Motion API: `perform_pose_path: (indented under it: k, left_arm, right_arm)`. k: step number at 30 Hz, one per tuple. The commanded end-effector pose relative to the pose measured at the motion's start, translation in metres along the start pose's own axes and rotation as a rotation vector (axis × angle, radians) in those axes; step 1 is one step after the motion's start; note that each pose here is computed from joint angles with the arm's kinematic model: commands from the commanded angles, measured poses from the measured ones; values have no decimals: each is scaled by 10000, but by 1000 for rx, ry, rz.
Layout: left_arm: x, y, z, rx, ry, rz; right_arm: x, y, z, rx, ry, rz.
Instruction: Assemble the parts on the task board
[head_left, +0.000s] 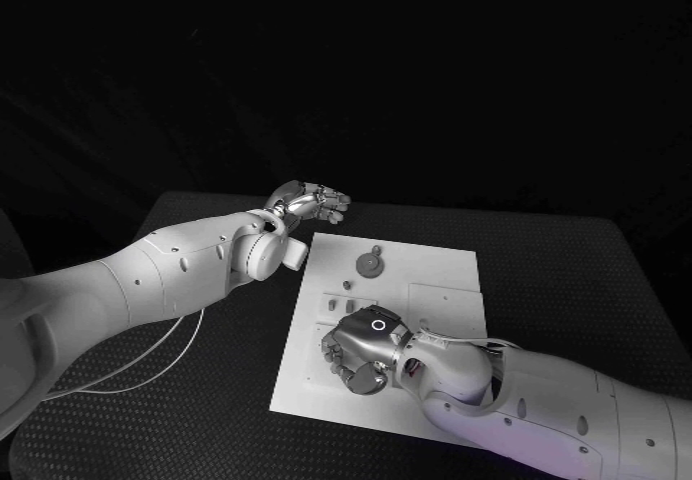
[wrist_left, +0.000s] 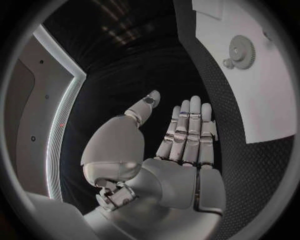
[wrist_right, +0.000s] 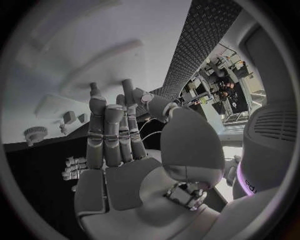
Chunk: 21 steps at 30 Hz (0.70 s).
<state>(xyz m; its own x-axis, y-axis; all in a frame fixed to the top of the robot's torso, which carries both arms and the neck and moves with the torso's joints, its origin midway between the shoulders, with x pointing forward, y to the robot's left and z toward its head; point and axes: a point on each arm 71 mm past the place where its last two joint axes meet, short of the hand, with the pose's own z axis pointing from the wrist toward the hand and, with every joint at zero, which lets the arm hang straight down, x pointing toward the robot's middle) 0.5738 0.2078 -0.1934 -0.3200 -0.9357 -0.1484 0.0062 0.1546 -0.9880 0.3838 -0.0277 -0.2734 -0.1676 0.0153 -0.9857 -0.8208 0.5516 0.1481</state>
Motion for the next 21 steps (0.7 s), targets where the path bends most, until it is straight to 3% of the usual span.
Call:
perform_pose_path:
  k: [1,14,21]
  left_arm:
    - [26,-14,7,6,17,-10]
    - [19,-9,5,1,19,-11]
    - [14,-7,4,0,19,-11]
  right_arm:
    - [49,0,-4,2,38,29]
    - [23,-28,-16,7,-4,69]
    - [-18,-61,-54,13,-58,89]
